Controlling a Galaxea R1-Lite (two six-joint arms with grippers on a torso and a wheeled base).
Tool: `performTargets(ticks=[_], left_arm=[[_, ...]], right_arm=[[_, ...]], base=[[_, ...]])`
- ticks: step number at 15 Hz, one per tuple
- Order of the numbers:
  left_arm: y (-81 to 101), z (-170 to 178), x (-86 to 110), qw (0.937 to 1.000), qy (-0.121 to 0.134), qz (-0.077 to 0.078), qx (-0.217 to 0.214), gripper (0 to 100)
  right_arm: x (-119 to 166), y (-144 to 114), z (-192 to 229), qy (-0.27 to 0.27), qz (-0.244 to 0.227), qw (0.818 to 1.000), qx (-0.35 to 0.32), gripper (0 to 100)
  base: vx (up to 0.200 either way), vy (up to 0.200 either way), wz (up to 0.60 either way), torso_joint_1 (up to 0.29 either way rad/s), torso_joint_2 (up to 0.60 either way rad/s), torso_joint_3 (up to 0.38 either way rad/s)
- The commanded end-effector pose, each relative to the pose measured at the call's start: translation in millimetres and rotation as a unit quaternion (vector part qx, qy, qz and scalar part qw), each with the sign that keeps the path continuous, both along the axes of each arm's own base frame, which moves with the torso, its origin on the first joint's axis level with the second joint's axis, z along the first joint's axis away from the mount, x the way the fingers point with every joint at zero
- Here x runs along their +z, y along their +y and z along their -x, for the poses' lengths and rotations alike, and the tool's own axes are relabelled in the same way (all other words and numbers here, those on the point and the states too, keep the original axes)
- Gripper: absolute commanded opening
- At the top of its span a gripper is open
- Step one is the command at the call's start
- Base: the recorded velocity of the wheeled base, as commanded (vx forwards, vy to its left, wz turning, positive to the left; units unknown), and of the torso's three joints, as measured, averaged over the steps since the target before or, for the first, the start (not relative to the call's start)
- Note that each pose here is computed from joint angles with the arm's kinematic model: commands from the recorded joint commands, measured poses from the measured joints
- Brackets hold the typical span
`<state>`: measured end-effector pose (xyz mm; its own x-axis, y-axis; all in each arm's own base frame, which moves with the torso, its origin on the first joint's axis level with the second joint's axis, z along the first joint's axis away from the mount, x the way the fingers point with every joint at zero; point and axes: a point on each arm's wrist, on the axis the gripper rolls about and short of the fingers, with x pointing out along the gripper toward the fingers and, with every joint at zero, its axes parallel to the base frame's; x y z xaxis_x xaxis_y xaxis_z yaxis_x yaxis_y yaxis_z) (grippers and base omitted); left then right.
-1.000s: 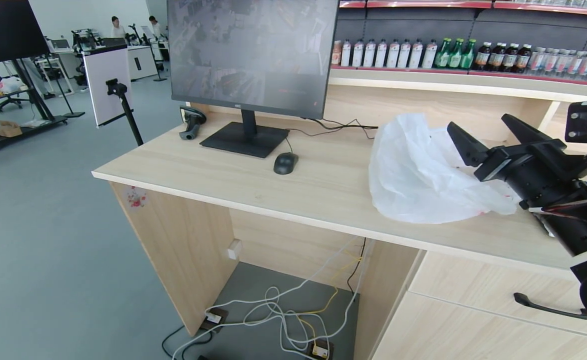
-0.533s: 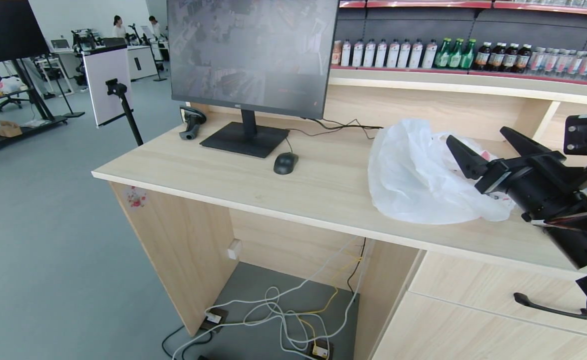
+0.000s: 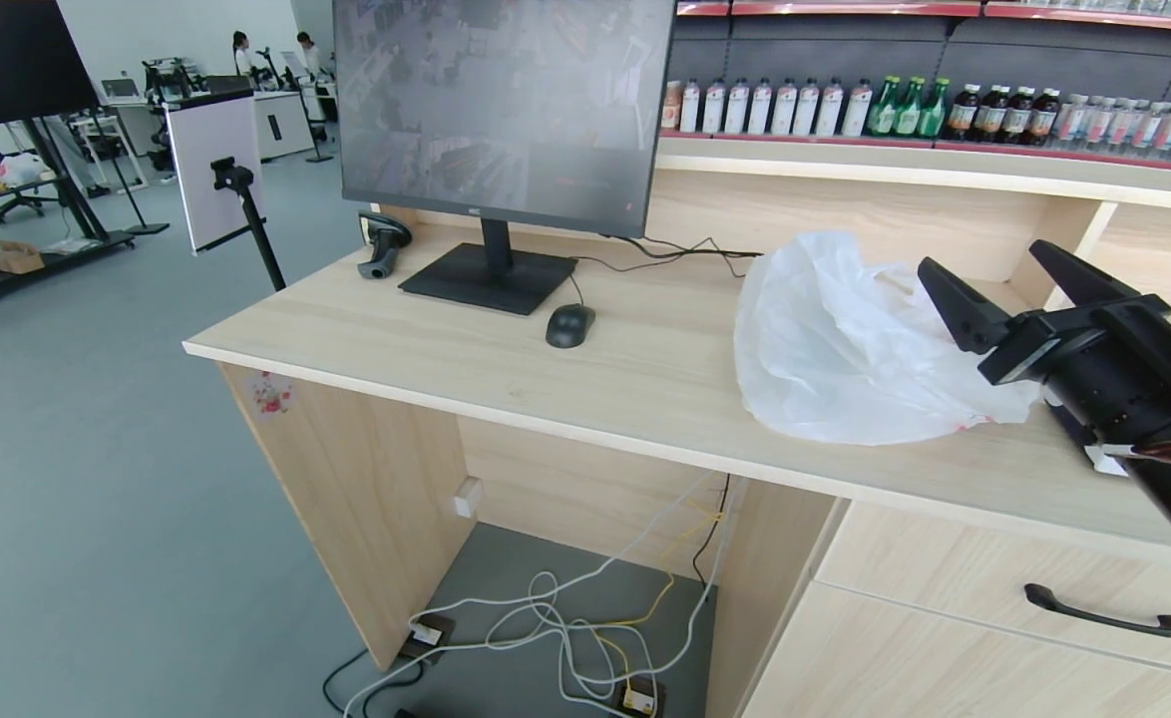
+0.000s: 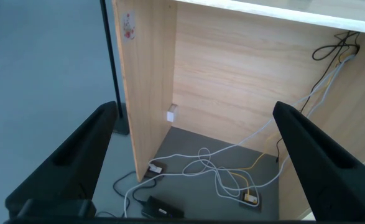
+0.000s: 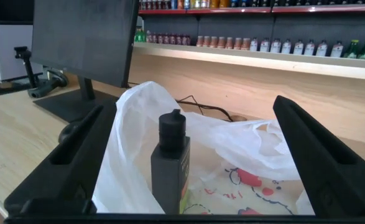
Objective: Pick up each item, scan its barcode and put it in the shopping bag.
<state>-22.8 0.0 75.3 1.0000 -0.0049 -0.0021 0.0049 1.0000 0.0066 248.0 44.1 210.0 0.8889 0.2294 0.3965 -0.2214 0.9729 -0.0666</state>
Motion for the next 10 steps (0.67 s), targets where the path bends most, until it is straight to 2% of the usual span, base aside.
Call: performTargets(ticks=[1,10], left_arm=[[0.0,0.0,0.0,1.0,0.0,-0.001,0.0,100],[0.0,0.0,0.0,1.0,0.0,0.001,0.0,100]], right_arm=[[2.3,-0.1,2.2,-0.005,-0.001,1.0,0.001,100],[5.9,-2.0,10.9,-0.012,-0.001,1.0,-0.001,100]], base=[[0.0,0.0,0.0,0.0,0.0,0.0],[0.0,-0.2,0.0,0.003,0.01,0.004]])
